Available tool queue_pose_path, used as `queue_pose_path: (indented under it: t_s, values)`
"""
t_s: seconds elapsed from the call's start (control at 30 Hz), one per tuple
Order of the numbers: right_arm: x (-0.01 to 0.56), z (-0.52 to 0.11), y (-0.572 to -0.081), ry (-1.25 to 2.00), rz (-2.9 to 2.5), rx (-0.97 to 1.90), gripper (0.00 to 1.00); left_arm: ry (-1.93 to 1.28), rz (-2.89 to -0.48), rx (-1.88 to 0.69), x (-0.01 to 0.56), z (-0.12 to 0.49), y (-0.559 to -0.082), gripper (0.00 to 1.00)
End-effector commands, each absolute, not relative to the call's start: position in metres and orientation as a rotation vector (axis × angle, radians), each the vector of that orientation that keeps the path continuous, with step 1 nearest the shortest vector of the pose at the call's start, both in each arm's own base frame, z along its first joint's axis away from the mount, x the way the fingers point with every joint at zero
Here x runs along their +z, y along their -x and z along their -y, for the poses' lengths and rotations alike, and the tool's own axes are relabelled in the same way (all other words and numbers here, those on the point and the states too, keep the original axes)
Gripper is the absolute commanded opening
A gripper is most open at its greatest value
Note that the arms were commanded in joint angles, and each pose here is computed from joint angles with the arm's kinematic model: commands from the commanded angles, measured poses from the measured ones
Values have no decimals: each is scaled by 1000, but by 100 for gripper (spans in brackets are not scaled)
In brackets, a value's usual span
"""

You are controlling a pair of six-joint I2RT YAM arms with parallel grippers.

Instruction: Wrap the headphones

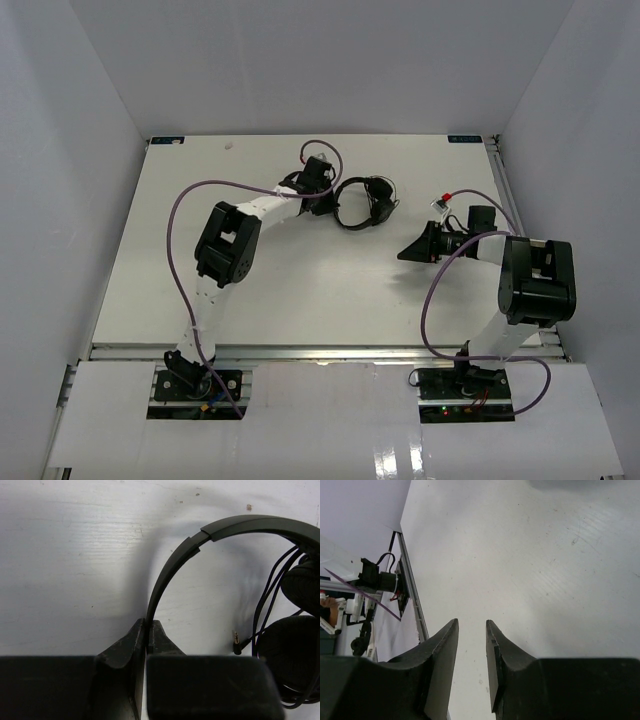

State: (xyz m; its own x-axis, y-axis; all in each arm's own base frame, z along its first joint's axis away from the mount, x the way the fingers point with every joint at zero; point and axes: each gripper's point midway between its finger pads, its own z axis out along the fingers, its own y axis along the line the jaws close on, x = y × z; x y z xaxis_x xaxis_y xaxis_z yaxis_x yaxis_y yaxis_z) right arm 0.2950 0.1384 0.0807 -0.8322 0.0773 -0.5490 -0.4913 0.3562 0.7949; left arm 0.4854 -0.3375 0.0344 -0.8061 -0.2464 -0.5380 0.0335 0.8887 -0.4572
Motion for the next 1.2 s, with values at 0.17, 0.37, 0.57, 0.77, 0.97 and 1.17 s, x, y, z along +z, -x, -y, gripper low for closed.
queue_pose_path:
  t_s: [0.17,0.37,0.57,0.77,0.97,1.17]
  values:
    - [114,-109,-288,575,-2076,1253,40,106,-2535,-628,38,350,-479,31]
    - [132,-105,-272,675,-2045,1139,47,31,-2539,-620,58,348,-471,71]
    - [147,-102,-252,772,-2026,1028,53,-66,-2454,-654,117,343,-457,81]
    - [150,-90,-237,877,-2007,807,75,-313,-2238,-802,209,333,-407,97]
    - [177,-68,-245,824,-1955,482,90,-498,-1957,-900,247,277,-297,98]
    - [235,-41,-264,494,-1853,249,90,-484,-1800,-836,245,219,-234,98]
